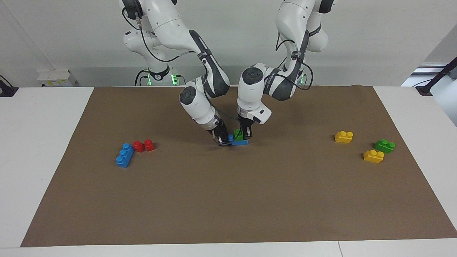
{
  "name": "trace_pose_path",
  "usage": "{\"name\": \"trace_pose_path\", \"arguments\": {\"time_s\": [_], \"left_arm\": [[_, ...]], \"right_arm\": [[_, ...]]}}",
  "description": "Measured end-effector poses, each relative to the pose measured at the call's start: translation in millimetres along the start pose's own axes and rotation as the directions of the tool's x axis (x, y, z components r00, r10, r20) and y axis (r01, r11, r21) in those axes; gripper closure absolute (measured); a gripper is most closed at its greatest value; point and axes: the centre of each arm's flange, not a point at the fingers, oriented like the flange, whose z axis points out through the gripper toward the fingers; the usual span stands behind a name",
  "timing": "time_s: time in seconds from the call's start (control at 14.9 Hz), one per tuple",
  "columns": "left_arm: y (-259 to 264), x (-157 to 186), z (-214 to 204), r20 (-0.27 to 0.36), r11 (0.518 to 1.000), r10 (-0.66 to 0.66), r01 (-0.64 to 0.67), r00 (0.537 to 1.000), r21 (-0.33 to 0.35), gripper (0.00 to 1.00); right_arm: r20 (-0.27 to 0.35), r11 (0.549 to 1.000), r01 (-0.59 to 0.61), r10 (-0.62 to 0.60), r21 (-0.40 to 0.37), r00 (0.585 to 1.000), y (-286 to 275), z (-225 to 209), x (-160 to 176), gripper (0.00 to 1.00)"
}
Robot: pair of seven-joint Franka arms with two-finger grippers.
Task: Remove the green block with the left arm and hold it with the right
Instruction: 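Close the left gripper on green while the right gripper closes on blue, then pull the green block away while the right gripper pulls the blue block apart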
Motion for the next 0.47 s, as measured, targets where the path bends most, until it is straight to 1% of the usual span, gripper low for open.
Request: {"name": "trace_pose_path", "arguments": {"time_s": [0.2, 0.47], "left_arm": [[4.1, 6.8, -26.6, 0.009, 1.000, -0.007, 0.008, 1.000, -0.018, 0.66], [22.6, 48.2, -87.1, 0.005, 0.999, 0.000, 0.000, 1.000, -0.036, 0.66]], "right_arm": [[0.001, 1.000, 0.001, -0.001, 0.014, 1.000, -1.5, -1.3, -1.1, 0.65], [-0.002, 1.000, -0.003, 0.003, 0.018, 1.000, -1.8, -1.3, 1.4, 0.65]]}}
